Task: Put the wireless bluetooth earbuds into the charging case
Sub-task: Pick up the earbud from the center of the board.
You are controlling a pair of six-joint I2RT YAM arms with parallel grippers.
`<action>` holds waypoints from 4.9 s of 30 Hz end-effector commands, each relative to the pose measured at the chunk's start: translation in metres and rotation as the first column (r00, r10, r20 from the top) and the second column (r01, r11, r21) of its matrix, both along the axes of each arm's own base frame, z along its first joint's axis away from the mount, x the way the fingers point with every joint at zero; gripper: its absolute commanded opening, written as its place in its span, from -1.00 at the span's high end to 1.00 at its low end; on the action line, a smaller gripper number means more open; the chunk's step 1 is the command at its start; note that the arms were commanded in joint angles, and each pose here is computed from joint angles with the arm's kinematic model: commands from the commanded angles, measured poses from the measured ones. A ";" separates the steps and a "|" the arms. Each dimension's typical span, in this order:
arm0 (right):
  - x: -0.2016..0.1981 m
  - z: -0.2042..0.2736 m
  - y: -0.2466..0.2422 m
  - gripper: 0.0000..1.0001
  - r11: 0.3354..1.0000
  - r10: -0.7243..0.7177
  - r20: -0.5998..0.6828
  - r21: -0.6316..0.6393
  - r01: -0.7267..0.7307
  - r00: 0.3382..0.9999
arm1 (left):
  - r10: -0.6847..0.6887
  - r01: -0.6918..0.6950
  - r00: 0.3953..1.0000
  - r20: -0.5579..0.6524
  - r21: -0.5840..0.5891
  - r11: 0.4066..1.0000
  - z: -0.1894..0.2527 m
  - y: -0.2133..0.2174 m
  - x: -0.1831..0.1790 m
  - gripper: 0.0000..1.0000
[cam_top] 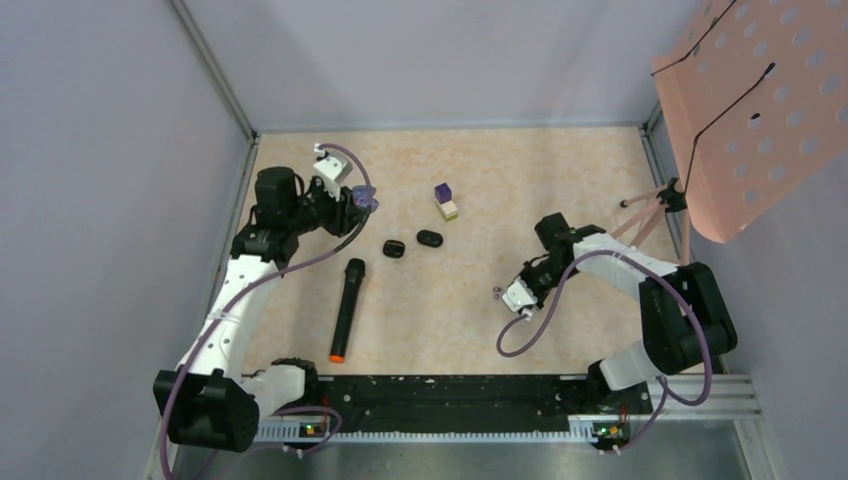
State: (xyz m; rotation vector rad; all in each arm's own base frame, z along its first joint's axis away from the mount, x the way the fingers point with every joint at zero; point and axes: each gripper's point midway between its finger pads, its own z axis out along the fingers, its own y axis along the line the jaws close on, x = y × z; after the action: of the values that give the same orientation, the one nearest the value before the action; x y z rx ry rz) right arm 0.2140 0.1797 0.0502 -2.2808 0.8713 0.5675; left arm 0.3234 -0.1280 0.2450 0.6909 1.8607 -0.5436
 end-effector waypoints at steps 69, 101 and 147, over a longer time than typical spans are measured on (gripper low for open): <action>0.101 0.054 0.085 0.53 0.343 -0.923 -0.360 -0.603 0.720 0.137 | 0.052 -0.046 0.997 0.062 -0.090 0.995 0.030 0.003 0.007 1.00; 0.158 0.014 0.062 0.25 0.227 -0.944 -0.327 -0.566 0.793 0.037 | 0.076 -0.072 0.995 0.071 -0.064 0.995 0.033 0.011 -0.003 1.00; 0.145 0.012 0.040 0.36 0.943 -0.332 0.123 0.012 0.333 0.935 | 0.079 -0.078 0.993 0.086 -0.013 0.997 0.024 0.019 -0.011 1.00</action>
State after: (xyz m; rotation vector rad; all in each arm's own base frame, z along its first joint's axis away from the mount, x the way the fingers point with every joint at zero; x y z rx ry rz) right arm 0.3481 0.1972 0.0664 -1.9478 1.5057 0.2658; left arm 0.3107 -0.1144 0.2613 0.5926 1.8245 -0.5145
